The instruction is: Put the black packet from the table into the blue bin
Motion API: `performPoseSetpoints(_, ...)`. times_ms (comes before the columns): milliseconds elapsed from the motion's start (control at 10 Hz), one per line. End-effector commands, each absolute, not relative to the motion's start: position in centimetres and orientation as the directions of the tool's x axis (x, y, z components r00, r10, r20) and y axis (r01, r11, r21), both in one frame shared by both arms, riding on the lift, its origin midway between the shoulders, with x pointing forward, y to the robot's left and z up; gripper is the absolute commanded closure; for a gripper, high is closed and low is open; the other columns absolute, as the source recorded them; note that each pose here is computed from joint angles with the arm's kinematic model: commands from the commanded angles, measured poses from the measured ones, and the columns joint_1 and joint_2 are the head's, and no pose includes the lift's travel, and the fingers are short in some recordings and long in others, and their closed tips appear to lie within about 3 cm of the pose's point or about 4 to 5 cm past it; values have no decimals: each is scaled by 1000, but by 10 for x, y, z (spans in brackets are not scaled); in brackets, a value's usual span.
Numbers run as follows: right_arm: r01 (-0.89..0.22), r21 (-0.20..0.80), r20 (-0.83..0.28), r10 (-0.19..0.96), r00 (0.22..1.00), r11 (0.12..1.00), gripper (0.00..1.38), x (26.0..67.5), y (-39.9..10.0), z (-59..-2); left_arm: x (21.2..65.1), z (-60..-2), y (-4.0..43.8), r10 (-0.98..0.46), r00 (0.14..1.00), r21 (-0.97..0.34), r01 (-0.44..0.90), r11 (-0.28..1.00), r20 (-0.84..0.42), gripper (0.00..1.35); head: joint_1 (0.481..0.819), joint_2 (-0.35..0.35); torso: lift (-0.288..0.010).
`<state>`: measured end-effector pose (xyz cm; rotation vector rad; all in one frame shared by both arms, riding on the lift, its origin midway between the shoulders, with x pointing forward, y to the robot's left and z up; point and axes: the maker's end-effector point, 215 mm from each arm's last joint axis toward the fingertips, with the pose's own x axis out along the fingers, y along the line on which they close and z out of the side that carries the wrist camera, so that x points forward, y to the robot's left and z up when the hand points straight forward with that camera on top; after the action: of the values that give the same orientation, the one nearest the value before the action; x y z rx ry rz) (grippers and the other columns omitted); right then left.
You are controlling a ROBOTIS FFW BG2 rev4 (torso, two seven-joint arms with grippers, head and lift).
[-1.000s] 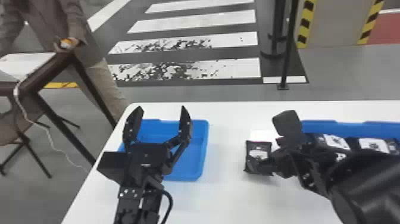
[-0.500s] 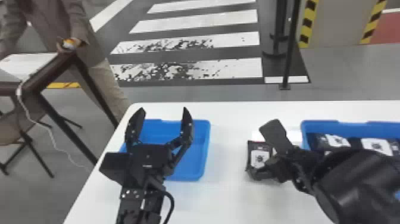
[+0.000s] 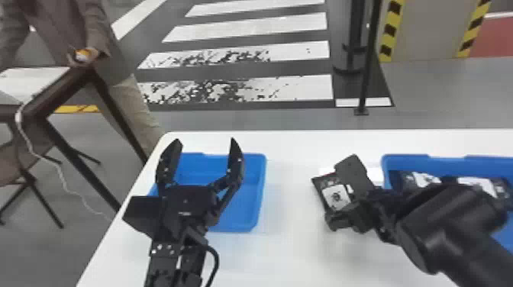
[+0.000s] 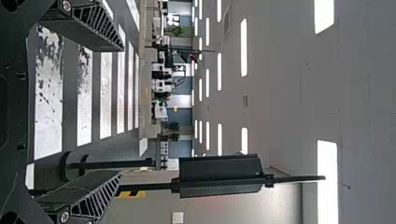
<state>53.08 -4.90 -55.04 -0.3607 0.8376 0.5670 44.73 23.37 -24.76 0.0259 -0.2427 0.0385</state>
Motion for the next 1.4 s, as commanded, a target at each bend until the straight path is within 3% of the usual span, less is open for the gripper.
performPoseSetpoints(0, -599, -60, -788, 331, 520, 798, 888, 525, -50, -561, 447, -248, 234, 36, 970, 20, -42, 999, 242, 87, 695, 209, -110)
performPoseSetpoints(100, -607, -58, -772, 350, 531, 793, 898, 527, -41, -555, 447, -248, 234, 35, 970, 22, -41, 999, 242, 87, 695, 205, -110)
performPoseSetpoints(200, -609, -60, -761, 358, 541, 791, 1090, 527, -35, -550, 447, -248, 233, 34, 970, 26, -41, 999, 242, 87, 695, 211, -110)
performPoseSetpoints(300, -611, -55, -749, 372, 549, 790, 1150, 525, -29, -548, 447, -248, 233, 34, 970, 26, -41, 999, 242, 87, 695, 217, -110)
performPoseSetpoints(500, -627, -30, -682, 443, 582, 778, 1150, 527, -4, -525, 445, -248, 236, 38, 969, 28, -46, 999, 243, 87, 695, 231, -110)
performPoseSetpoints(800, -589, 35, -473, 533, 702, 807, 1150, 548, 13, -445, 444, -250, 236, 36, 971, 31, -44, 999, 238, 87, 695, 280, -110)
performPoseSetpoints(1000, -457, 68, -372, 447, 813, 887, 1148, 557, -55, -402, 445, -249, 235, 34, 970, 30, -43, 999, 240, 87, 695, 268, -110)
performPoseSetpoints(1300, -181, 5, -452, 164, 877, 984, 1147, 540, -207, -421, 445, -251, 235, 33, 971, 29, -41, 999, 238, 87, 695, 149, -110)
